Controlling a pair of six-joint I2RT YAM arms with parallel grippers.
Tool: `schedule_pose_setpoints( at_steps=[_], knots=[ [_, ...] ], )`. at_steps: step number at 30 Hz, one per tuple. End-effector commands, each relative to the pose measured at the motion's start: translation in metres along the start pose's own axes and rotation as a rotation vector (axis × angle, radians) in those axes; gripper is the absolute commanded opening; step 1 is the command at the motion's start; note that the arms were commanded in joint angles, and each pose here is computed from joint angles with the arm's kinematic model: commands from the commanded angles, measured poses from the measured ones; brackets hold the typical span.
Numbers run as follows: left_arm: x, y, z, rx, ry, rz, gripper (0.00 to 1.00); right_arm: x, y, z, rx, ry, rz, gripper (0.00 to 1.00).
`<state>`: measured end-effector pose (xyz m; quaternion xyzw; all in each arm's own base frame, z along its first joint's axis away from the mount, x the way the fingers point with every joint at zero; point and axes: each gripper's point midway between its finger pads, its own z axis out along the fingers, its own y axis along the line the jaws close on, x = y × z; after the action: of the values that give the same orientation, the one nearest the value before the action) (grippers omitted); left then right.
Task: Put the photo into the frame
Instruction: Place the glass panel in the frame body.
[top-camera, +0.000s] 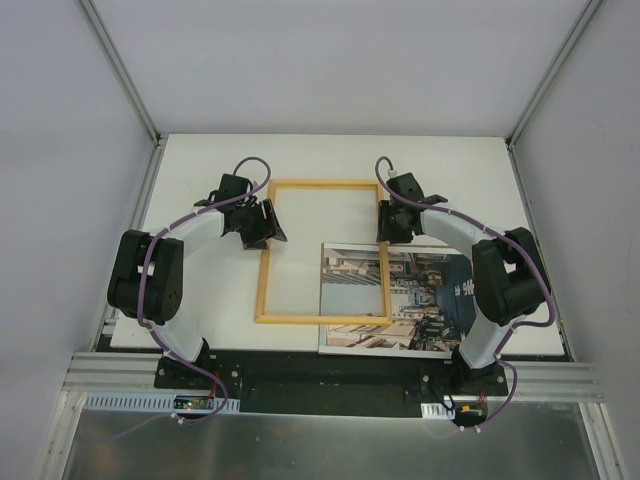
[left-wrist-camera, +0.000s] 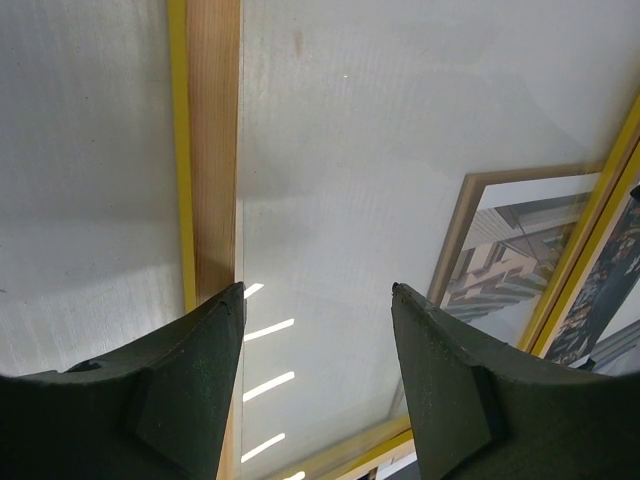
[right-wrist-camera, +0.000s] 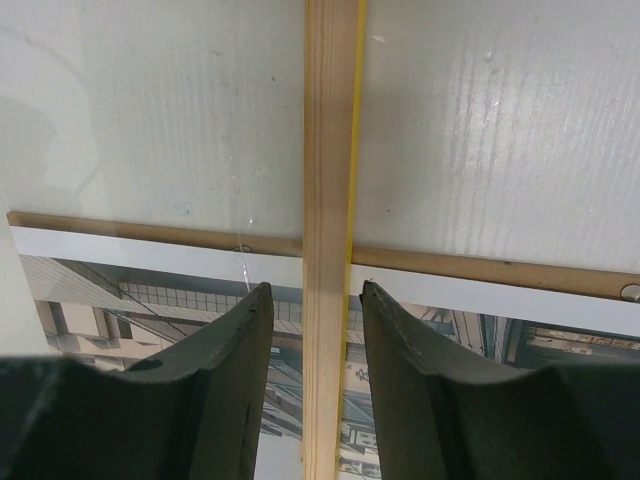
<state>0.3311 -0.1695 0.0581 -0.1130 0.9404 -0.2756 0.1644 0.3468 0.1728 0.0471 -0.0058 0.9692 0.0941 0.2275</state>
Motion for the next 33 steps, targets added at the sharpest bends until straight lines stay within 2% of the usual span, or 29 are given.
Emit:
schedule_pose_setpoints(
  at_steps=[1,11,33],
  knots=[
    [0.001,-0.009,-0.006,0.042,0.006,-0.018,0.59,-0.007,0.002,-0.006,-0.002,-0.038,0.011,0.45],
    [0.003,-0.014,-0.005,0.071,0.017,-0.034,0.58,0.001,0.022,0.000,-0.105,0.011,0.017,0.47],
    [0.000,-0.046,-0.016,0.235,0.020,-0.081,0.52,0.005,0.025,0.004,-0.119,0.036,0.018,0.47]
  ],
)
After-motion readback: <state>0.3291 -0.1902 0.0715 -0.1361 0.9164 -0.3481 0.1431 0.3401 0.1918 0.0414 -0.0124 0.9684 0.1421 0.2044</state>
